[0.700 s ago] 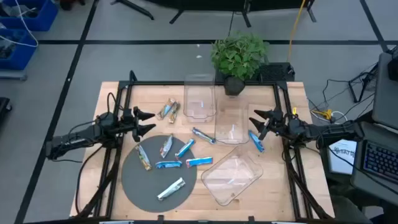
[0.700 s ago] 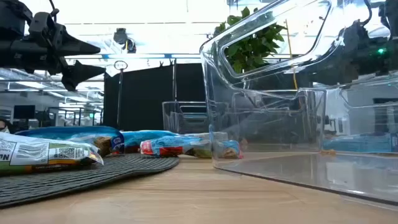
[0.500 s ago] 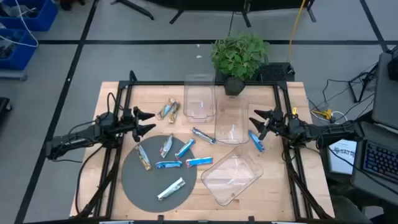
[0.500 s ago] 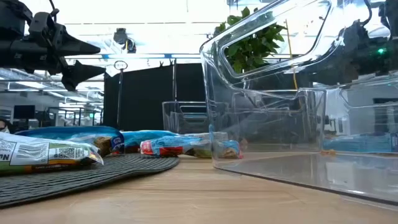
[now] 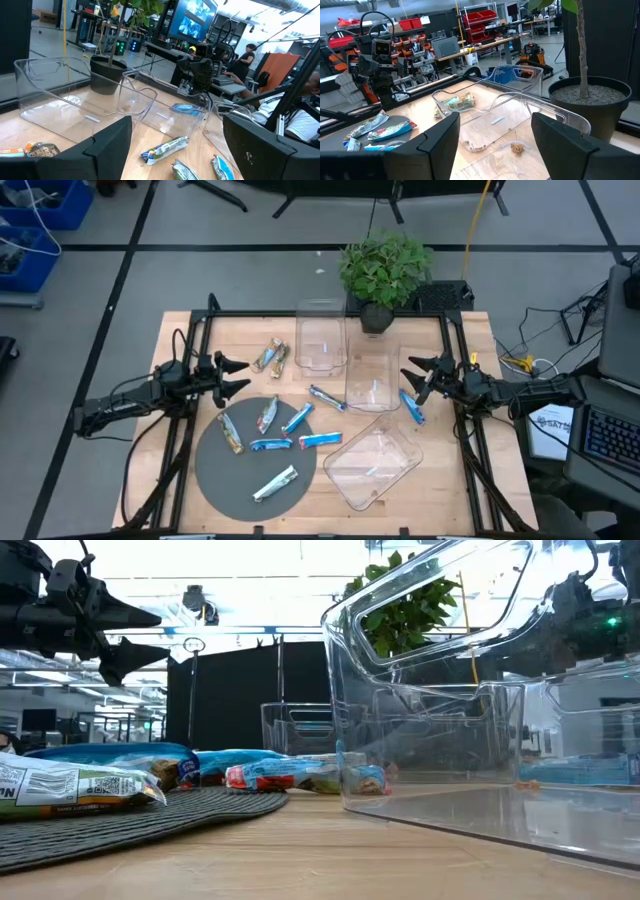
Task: Pick and place Granola Bars by type
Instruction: Put the blue granola bar into the bottom transparent bin
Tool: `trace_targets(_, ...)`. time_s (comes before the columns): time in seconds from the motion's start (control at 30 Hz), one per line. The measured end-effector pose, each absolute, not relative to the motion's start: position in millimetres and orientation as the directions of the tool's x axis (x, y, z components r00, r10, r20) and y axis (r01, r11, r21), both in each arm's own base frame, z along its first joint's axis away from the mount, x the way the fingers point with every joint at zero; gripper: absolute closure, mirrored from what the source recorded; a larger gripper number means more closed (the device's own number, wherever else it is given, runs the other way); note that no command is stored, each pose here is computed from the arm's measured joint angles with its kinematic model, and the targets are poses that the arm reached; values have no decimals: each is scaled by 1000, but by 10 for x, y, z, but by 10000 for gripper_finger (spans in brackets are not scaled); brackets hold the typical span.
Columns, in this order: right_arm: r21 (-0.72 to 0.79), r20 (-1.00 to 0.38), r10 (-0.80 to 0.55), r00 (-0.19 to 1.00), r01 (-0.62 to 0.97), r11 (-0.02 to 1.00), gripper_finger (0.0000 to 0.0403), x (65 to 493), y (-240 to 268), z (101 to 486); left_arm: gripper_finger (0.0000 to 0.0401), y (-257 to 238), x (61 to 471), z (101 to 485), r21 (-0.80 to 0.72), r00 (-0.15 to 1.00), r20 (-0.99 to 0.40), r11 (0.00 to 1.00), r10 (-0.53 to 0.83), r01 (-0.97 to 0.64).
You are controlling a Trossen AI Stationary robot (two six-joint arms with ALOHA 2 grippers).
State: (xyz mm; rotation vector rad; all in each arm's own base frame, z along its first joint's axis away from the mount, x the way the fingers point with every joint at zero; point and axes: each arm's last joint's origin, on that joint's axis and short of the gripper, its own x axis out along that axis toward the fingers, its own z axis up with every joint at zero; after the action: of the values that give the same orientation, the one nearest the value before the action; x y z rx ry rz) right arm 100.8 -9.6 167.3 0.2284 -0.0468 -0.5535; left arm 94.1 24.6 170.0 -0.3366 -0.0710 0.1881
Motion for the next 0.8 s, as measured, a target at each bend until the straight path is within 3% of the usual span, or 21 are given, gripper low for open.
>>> trace_targets(0.43, 228, -17, -523, 852, 513, 828, 165, 1008, -96, 1674, 91, 246, 941, 1700, -335, 980, 39, 927, 195, -172)
trace_targets(0.6, 98, -54, -476, 878, 479, 872, 165, 1019, -81, 1660, 91, 246, 941, 1701, -335, 980, 39, 927, 196, -172)
trace_targets(0.8, -20, -66, -574, 816, 574, 819, 165, 959, -113, 2337, 91, 246, 941, 1701, -335, 980, 38, 927, 195, -172)
